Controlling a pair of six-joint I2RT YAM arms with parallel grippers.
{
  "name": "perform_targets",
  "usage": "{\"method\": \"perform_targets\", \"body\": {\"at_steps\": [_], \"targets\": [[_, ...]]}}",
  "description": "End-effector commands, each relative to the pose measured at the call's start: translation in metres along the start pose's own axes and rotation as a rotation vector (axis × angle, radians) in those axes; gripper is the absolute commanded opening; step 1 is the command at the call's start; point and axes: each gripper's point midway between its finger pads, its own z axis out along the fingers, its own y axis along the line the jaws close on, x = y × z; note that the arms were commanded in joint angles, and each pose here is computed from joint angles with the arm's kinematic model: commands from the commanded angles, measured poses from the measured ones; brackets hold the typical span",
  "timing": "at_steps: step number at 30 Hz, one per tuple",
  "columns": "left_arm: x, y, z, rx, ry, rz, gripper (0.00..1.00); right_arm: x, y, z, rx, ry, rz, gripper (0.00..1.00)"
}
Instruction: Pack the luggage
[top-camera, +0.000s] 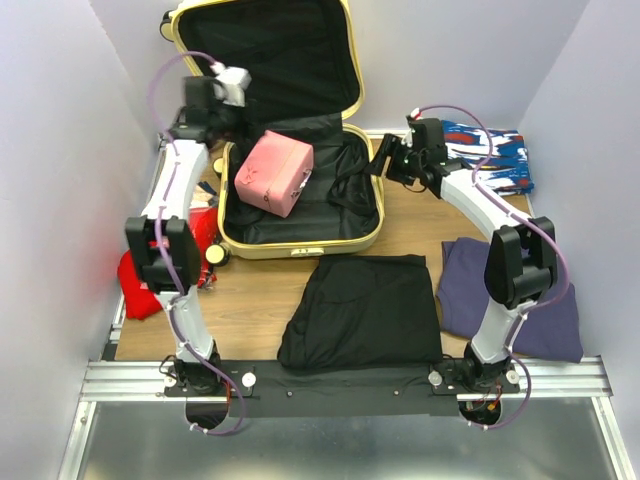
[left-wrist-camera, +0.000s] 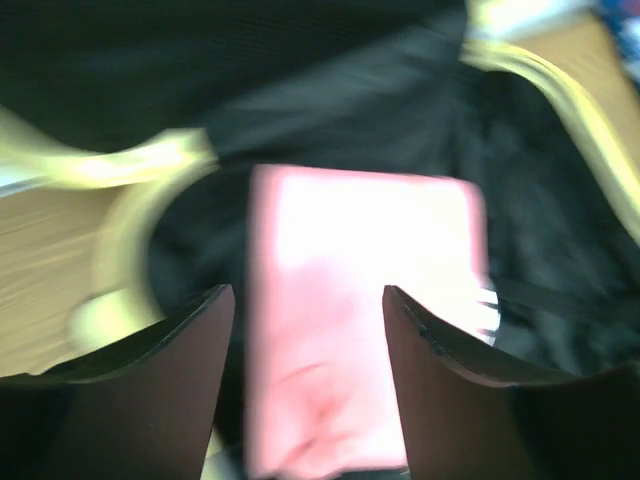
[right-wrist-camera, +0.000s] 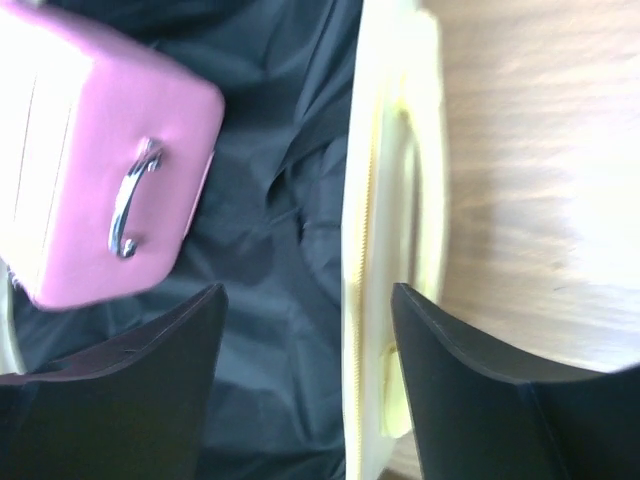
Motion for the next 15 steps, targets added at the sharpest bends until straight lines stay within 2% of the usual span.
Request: {"method": "perform_targets", "body": {"at_steps": [1, 4, 6, 15], "targets": [[-0.02, 0.083, -0.051, -0.307, -0.062, -0.016, 0.68, -0.044, -0.015, -0.011, 0.134, -0.151, -0.112, 0.72], [0.01, 0.111, -0.049, -0.35, 0.035, -0.026, 0.66, -0.04, -0.023, 0.0, 0.148, -0.131, -0.142, 0.71], [0.026, 0.115, -0.044, -0.346, 0.084, -0.035, 0.66, -0.032, -0.025, 0.01, 0.142, -0.103, -0.151, 0.68], [0.085, 0.125, -0.021, -0.34, 0.227, -0.12, 0.67, -0.024, -0.031, 0.042, 0.13, -0.056, -0.154, 0.68]]}}
